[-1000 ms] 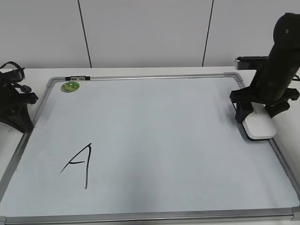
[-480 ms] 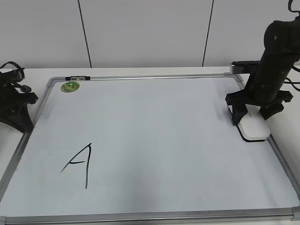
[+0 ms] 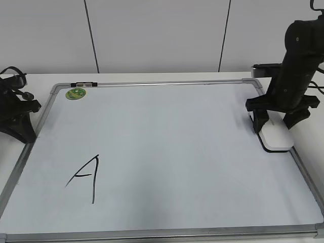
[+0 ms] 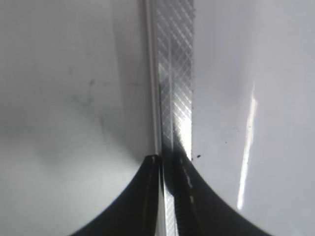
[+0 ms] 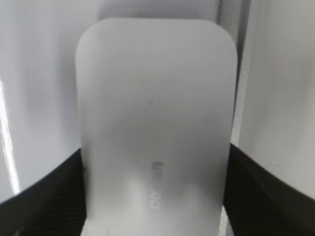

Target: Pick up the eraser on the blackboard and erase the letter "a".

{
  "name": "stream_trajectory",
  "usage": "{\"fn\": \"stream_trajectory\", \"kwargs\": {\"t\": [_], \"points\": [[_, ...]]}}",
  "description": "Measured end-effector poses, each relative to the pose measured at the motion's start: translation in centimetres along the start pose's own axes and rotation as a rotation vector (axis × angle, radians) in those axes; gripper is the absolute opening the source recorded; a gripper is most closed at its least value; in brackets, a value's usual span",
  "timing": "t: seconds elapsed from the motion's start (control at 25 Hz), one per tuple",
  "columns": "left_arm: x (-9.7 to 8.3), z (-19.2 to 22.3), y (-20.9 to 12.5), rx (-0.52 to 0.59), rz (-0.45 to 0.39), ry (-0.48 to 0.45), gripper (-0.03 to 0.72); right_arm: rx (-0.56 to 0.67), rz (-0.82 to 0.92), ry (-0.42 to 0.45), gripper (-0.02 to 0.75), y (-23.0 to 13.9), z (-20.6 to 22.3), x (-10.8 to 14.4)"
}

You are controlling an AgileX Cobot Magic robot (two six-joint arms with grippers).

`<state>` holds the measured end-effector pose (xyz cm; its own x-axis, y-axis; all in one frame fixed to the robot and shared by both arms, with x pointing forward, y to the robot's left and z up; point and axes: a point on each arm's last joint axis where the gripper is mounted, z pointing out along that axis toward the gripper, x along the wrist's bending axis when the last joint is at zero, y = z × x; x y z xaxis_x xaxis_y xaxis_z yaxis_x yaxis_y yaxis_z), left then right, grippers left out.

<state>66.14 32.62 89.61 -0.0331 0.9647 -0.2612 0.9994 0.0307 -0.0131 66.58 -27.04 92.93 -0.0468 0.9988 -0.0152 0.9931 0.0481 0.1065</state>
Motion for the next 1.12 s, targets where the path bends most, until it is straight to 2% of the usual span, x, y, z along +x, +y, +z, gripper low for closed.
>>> {"fn": "stream_trajectory", "kwargs": {"t": [0.44, 0.56, 0.8, 0.96, 1.12], "points": [[0.0, -0.1, 0.0, -0.002, -0.003, 0.002, 0.085, -0.040, -0.006, -0.017, 0.569, 1.5, -3.5, -0.2], [0.0, -0.4, 0.1, -0.011, 0.001, 0.017, 0.143, -0.045, -0.014, -0.018, 0.569, 1.5, -4.8, -0.2], [0.1, -3.9, 1.8, -0.054, 0.011, 0.073, 0.333, -0.041, -0.033, -0.014, 0.568, 1.1, -7.2, -0.2], [-0.9, -7.6, 2.6, -0.134, 0.017, 0.075, 0.369, -0.064, -0.049, -0.007, 0.568, 0.5, -9.2, -0.2], [-3.1, -11.2, 1.7, -0.209, 0.048, 0.062, 0.373, -0.113, -0.049, -0.001, 0.568, 0.0, -11.5, -0.2]]}}
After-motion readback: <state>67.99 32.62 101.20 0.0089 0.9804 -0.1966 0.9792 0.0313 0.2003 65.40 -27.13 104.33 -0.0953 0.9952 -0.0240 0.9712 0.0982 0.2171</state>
